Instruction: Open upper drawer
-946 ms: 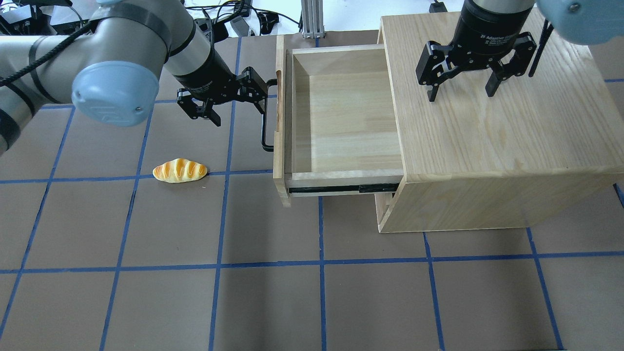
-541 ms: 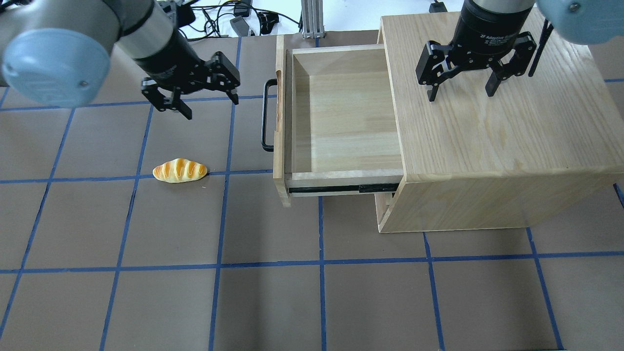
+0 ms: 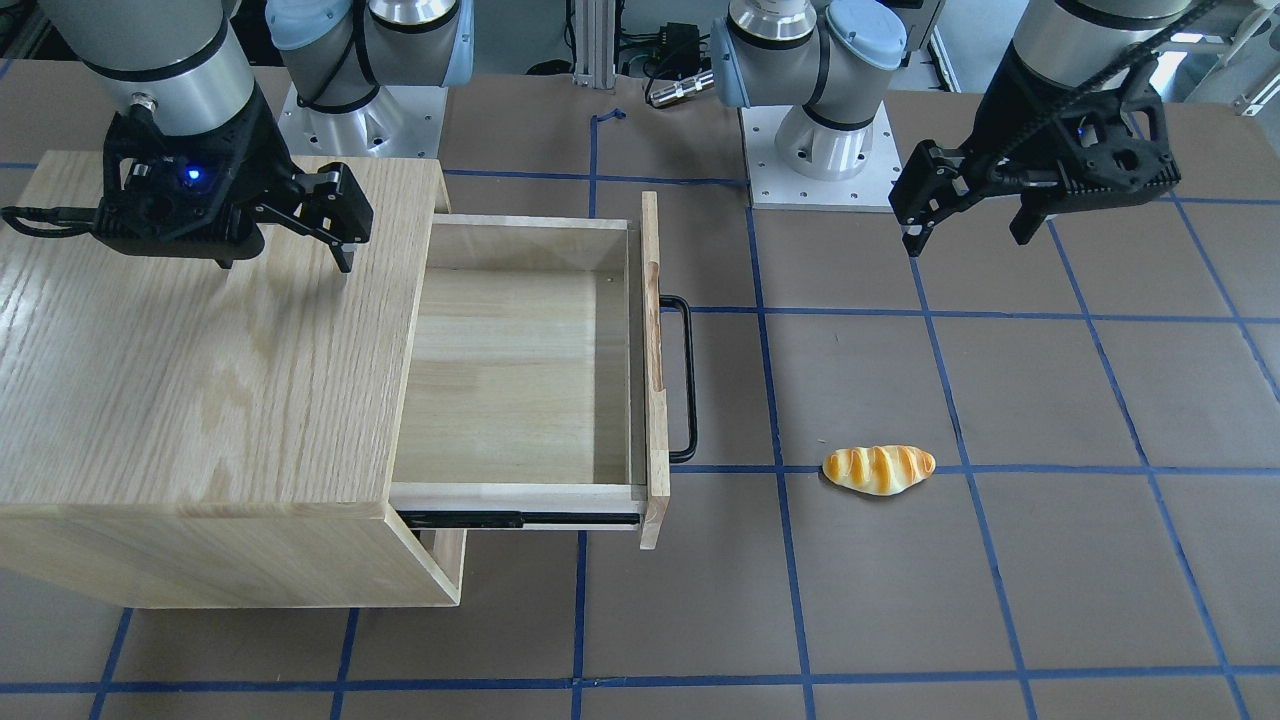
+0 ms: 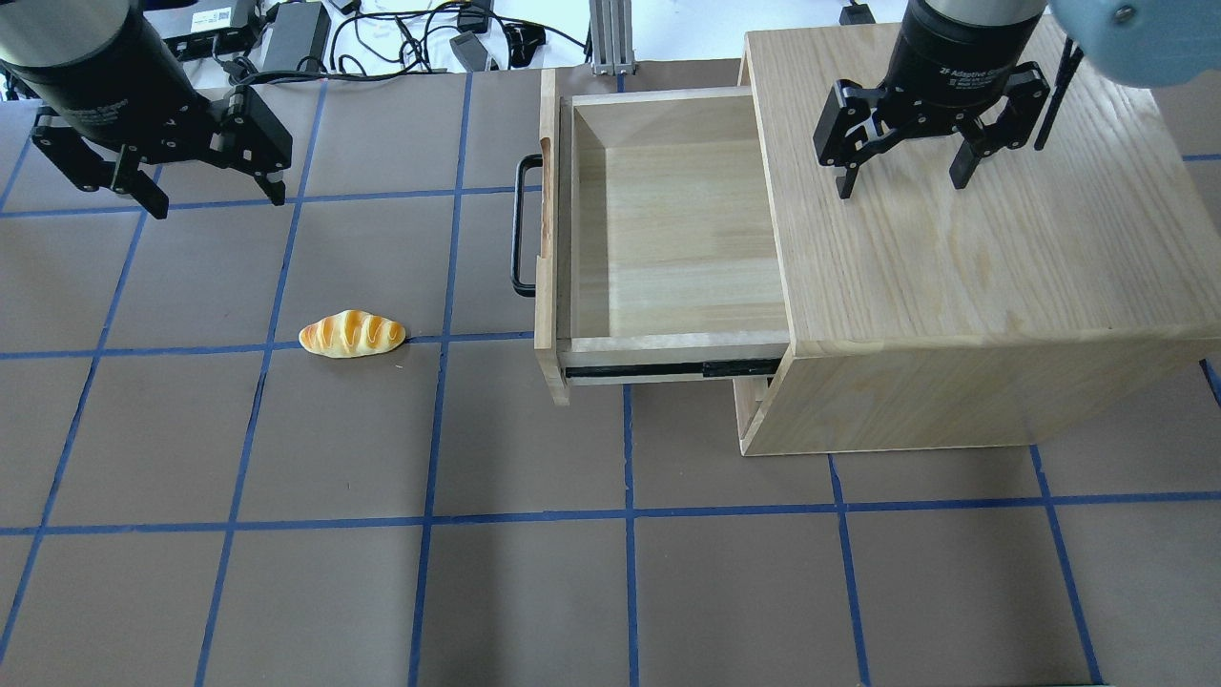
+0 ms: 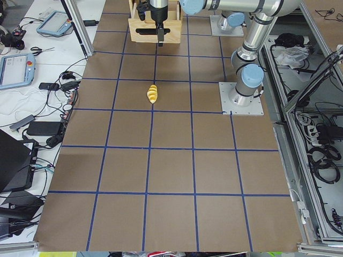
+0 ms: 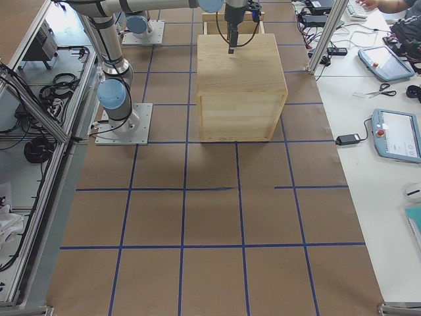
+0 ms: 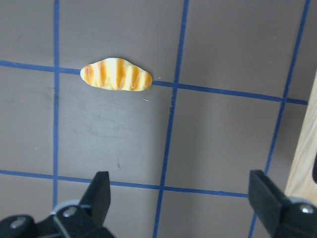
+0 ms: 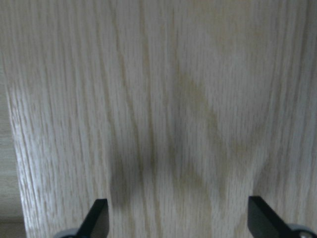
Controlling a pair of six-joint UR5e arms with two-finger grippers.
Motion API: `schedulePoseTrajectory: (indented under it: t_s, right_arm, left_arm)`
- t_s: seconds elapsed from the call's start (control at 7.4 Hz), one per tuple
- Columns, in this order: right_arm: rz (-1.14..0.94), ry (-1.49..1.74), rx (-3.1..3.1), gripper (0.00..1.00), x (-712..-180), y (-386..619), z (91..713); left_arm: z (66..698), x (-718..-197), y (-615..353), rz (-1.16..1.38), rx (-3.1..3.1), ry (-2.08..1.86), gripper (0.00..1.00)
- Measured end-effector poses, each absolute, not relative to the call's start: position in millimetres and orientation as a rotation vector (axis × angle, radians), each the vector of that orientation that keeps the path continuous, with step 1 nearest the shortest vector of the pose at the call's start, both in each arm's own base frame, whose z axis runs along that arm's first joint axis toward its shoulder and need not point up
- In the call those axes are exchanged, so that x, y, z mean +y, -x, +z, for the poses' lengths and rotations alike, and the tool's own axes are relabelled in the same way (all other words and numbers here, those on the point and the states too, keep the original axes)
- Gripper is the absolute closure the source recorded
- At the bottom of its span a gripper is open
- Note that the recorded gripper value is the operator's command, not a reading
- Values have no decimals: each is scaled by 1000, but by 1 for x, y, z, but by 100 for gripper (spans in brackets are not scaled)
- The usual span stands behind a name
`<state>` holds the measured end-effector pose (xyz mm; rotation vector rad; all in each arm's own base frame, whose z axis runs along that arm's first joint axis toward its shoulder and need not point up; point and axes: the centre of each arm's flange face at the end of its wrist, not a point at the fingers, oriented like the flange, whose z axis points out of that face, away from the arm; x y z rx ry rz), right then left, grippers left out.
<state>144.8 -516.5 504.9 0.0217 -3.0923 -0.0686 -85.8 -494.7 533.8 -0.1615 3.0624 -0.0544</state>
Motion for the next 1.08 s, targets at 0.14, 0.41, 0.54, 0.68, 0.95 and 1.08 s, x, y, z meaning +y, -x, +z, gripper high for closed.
schedulePoseTrajectory:
  t_s: [0.14, 0.41, 0.54, 0.68, 0.95, 1.08]
  right_arm:
    - [-68, -21, -3092, 0, -516, -145, 505]
    - [-68, -19, -3092, 0, -517, -145, 505]
    - [-68, -19, -3092, 0, -517, -145, 505]
    - [-68, -19, -3092, 0, -517, -145, 505]
    - [-68, -21, -3092, 0, -516, -145, 505]
    - [-69, -21, -3092, 0, -516, -145, 505]
  left_arm:
    - [534, -492, 102, -63, 3059, 116, 0]
    - [535, -489, 123, -76, 3091, 70, 0]
    - [539, -487, 124, -92, 3130, 71, 0]
    - [541, -488, 122, -100, 3150, 76, 0]
    - [541, -489, 117, -100, 3159, 87, 0]
    - [540, -490, 116, -97, 3159, 85, 0]
